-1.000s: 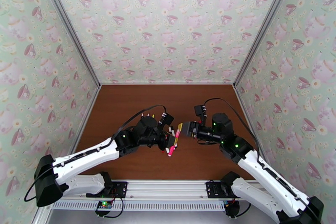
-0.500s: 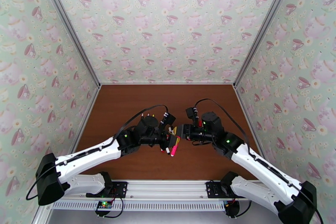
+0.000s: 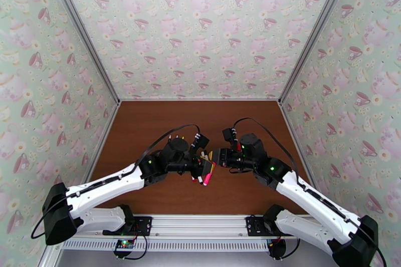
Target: Open the pen caps
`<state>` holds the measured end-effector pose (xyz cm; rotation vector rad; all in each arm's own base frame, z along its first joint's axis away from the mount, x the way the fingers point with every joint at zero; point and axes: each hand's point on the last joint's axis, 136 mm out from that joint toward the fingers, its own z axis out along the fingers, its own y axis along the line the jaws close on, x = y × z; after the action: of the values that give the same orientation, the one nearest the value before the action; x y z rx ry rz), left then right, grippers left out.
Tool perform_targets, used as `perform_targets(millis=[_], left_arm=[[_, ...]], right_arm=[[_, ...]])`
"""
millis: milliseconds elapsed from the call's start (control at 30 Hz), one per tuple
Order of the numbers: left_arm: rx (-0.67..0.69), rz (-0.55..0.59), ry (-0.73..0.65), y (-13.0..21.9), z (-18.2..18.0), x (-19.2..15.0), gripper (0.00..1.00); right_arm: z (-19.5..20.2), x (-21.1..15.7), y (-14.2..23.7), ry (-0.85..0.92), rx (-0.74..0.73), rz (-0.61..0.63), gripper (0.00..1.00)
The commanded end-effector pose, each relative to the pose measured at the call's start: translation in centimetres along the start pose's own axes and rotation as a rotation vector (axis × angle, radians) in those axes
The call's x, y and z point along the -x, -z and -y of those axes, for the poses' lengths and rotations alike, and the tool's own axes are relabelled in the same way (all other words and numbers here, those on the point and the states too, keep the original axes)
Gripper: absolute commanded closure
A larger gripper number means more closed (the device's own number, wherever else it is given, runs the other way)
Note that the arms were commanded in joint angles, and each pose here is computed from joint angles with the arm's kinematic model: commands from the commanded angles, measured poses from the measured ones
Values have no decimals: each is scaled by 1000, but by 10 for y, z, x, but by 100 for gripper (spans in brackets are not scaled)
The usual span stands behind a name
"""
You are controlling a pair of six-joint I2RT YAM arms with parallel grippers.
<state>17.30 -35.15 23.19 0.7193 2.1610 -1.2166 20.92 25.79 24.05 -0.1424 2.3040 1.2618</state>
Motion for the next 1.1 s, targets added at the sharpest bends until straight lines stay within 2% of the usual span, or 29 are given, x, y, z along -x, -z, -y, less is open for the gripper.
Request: perform_targets(millis=[0,133,267,333,500,600,700,833,967,1067], left_arm=[[-80,15,13,9,12,-6,65],[-101,12,25,9,14,-8,62],[-146,25,31,5,22,-2,50],[-152,14,34,0,22,-1,50],[-126,-1,45,-8,16,-1,64],[-76,-2,45,-9,8,-1,81],[-30,12,34,-4,2,0,92],[25,22,20,5,-6,-5,98],[104,-13,-21,9,-11,-16,97],[82,-57,-30,7,-6,-27,98]], right_arm=[[-19,15,11,5,37,60,88],[-30,19,11,-1,80,64,88],[-39,21,10,0,125,63,88],[-41,21,9,-1,140,62,88],[-40,20,8,-8,139,54,89],[-33,19,8,-18,110,57,90],[-21,21,9,-41,46,83,91],[-14,26,15,-44,-10,119,92],[-4,34,25,-41,-94,163,93],[0,39,29,-39,-113,187,93]])
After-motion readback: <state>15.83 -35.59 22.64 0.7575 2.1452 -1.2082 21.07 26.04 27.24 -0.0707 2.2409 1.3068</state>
